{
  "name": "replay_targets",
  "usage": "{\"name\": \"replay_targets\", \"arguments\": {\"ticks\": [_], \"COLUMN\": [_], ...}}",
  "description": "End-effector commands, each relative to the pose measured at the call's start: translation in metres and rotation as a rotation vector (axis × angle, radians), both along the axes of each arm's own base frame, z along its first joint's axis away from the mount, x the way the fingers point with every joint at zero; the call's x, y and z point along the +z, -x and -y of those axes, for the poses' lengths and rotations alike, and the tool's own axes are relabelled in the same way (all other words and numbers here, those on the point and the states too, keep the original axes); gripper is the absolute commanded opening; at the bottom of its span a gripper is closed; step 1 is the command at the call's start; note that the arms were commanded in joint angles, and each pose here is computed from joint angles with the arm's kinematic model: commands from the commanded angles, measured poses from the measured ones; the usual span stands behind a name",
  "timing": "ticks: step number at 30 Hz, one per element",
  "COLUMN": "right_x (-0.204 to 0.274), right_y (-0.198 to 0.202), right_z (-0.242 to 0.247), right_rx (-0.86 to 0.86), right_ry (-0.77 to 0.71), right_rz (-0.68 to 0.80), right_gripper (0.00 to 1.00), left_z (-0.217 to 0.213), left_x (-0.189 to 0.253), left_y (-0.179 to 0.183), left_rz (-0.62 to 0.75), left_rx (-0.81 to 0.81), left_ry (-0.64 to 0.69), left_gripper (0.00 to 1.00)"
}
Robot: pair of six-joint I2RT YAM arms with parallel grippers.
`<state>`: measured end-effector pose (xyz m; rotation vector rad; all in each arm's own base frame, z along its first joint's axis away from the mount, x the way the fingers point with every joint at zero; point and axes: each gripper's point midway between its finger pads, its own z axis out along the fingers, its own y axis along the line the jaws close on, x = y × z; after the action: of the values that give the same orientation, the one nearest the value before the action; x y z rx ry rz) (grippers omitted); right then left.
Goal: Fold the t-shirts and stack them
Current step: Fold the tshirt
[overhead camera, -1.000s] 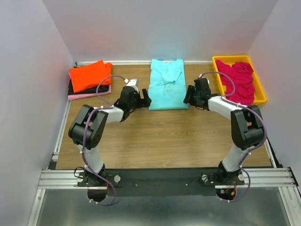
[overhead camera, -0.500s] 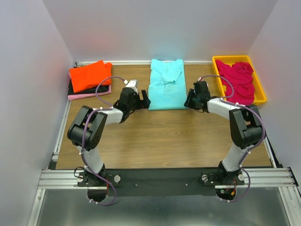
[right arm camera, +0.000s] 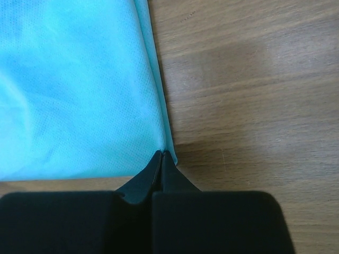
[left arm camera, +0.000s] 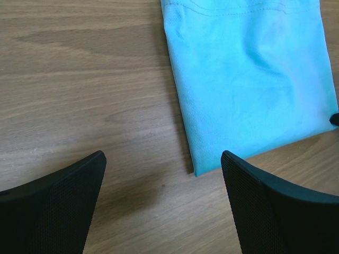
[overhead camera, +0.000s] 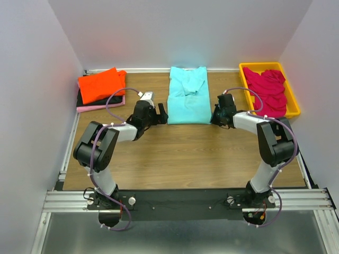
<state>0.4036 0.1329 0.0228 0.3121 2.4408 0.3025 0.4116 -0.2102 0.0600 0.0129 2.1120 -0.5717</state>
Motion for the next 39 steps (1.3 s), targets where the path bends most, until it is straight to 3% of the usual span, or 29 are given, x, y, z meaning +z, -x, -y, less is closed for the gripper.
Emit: {"name": "replay_targets", "arguments": {"ticks": [1, 5, 15, 26, 35, 39], "right_x": [-0.019, -0.02, -0.019, -0.017, -0.01, -0.009], "right_y": [0.012, 0.015, 0.016, 0.017, 0.019, 0.02], "right_z": [0.001, 0.001, 0.002, 0.0, 0.001, 0.001], "right_rx": [-0.001, 0.0, 0.004, 0.012, 0.008, 0.007], "right_ry": [0.006, 0.005, 0.002, -0.005, -0.008, -0.009], "right_rz": [-0.046, -0.053, -0.051, -0.047, -0.03, -0.029], "right_gripper": [0.01, 0.0, 0.0, 0.01, 0.01, 0.01], "left_z": [-0.001, 0.008, 0.024, 0.035, 0.035, 0.038], "left_x": [0.006, 0.003, -0.011, -0.03, -0.041, -0.043], "left_y": [0.002, 0.002, 0.001, 0.004, 0.002, 0.008], "left_rz": [0.026, 0.021, -0.013, -0.051, -0.071, -0.081], "left_rx": [0.007, -0.003, -0.004, -0.009, 0.004, -0.012], "left_ry": [-0.015, -0.019, -0.069, -0.111, -0.146, -0.155], "left_gripper": [0.97, 0.96, 0.72, 0.65, 0.45, 0.44]}}
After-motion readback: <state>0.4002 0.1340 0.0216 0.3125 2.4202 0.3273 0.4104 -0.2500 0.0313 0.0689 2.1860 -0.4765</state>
